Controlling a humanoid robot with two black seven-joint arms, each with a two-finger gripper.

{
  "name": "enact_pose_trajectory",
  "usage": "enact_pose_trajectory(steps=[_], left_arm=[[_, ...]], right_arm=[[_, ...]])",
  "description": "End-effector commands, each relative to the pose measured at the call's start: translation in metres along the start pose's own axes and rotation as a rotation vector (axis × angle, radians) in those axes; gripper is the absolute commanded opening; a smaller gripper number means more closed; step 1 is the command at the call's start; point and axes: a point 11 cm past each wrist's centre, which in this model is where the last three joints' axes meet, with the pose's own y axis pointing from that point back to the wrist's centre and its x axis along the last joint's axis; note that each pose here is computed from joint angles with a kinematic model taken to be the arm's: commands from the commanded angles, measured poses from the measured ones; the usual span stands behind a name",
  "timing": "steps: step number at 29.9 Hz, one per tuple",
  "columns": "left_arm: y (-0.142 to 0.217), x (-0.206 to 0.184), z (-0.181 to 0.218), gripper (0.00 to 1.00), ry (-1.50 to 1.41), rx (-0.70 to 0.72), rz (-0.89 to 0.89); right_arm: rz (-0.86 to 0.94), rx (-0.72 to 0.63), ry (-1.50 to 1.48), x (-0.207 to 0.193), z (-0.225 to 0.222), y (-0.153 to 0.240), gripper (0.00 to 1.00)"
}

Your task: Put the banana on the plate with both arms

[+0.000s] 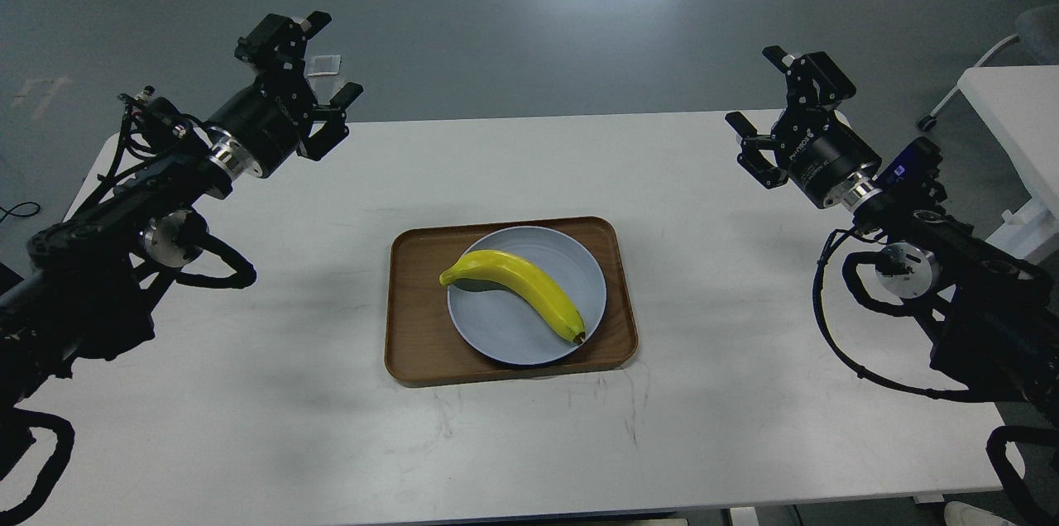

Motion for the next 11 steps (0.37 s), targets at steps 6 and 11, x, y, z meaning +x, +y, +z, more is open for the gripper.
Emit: enact_pose_trajectory(steps=[6, 11], left_arm=[[0.004, -0.004, -0.026, 0.99, 0.027, 0.037, 0.02], [0.008, -0.004, -0.033, 0.99, 0.033, 0.049, 0.024]], right_arm=[[0.016, -0.017, -0.04, -0.004, 0.019, 0.003, 1.0], [0.017, -0.019, -0.041, -0.004, 0.019, 0.004, 1.0]])
